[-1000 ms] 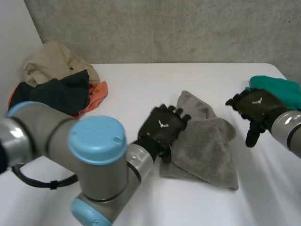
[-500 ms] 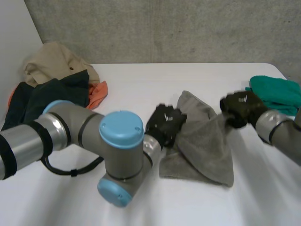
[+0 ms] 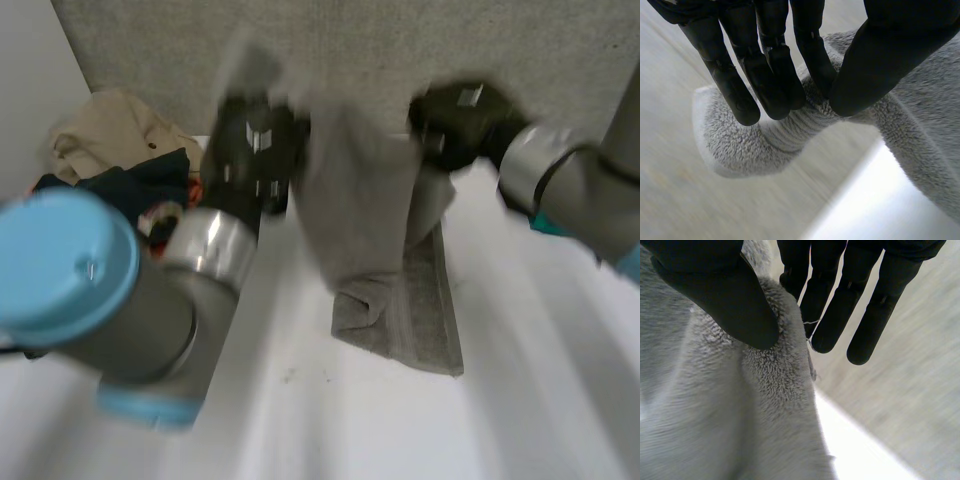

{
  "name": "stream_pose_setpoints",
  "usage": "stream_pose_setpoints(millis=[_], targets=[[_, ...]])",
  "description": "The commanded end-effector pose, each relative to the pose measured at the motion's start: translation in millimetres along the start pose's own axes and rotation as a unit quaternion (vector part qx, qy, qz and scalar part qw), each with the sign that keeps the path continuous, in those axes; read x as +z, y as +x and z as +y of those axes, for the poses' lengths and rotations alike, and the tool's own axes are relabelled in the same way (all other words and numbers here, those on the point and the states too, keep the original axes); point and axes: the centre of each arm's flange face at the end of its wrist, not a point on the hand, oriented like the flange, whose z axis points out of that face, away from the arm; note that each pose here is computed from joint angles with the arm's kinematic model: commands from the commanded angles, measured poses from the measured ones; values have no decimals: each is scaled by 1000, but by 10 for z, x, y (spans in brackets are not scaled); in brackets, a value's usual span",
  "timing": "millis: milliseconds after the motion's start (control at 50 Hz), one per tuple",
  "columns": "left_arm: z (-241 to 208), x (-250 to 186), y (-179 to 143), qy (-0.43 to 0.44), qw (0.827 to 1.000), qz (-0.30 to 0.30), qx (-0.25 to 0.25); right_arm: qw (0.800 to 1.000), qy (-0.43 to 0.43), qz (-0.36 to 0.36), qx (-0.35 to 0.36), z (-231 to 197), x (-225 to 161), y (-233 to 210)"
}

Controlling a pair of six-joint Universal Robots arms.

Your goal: Fold the laundry.

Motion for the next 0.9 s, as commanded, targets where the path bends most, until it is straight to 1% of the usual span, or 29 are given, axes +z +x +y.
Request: stream_pose_setpoints(millis=[20, 40, 120, 180, 220, 240, 260, 340, 380, 400, 460, 480, 520, 540, 580, 600, 620, 680, 700, 760, 780, 820, 880, 900], targets=[[419, -825, 262, -138, 986, 96, 18, 986, -138, -87, -27, 614, -297, -532], [439, -935, 290, -159, 981, 112, 22, 985, -141, -92, -26, 694, -314, -573], [424, -1095, 251, -204, 969, 136, 29, 984, -139, -102, -34, 803, -340, -659], [318, -1131, 166, -216, 966, 138, 30, 983, -144, -107, -33, 851, -364, -699], [160, -1105, 60, -204, 970, 129, 27, 982, -149, -109, -32, 878, -384, -715], [155, -1105, 58, -203, 970, 129, 27, 982, -151, -110, -31, 889, -391, -725], [83, -1046, -10, -190, 975, 115, 23, 981, -155, -112, -30, 915, -414, -739], [11, -839, -204, -170, 983, 73, 10, 980, -157, -122, -31, 911, -494, -807], [-6, -764, -262, -162, 985, 60, -5, 980, -151, -123, -33, 890, -522, -825], [-8, -686, -288, -154, 986, 56, -25, 982, -142, -120, -36, 862, -549, -824], [-20, -566, -288, -140, 986, 67, -61, 985, -122, -115, -42, 800, -591, -824], [66, -471, -257, -145, 982, 83, -86, 987, -106, -113, -47, 739, -618, -825], [197, -372, -245, -158, 976, 98, -112, 988, -91, -113, -51, 677, -651, -828], [331, -277, -241, -171, 969, 113, -137, 989, -79, -112, -54, 618, -682, -829], [451, -210, -208, -184, 961, 132, -161, 990, -68, -112, -57, 554, -718, -834], [502, -195, -194, -191, 957, 139, -167, 990, -64, -111, -58, 527, -730, -830], [615, -186, -115, -212, 947, 161, -178, 990, -58, -111, -60, 489, -755, -836], [778, -173, -29, -244, 933, 184, -192, 991, -51, -110, -63, 447, -780, -840], [865, -186, 25, -265, 923, 197, -198, 991, -49, -109, -63, 434, -786, -838], [985, -223, 124, -295, 908, 217, -203, 991, -48, -109, -64, 425, -790, -837], [1045, -238, 162, -309, 901, 223, -208, 991, -48, -108, -65, 425, -789, -836], [1084, -244, 183, -316, 897, 226, -209, 991, -48, -108, -65, 429, -786, -834], [1086, -225, 170, -315, 898, 221, -212, 991, -49, -108, -64, 439, -779, -828], [1075, -207, 163, -311, 901, 217, -211, 991, -51, -108, -63, 445, -777, -825]])
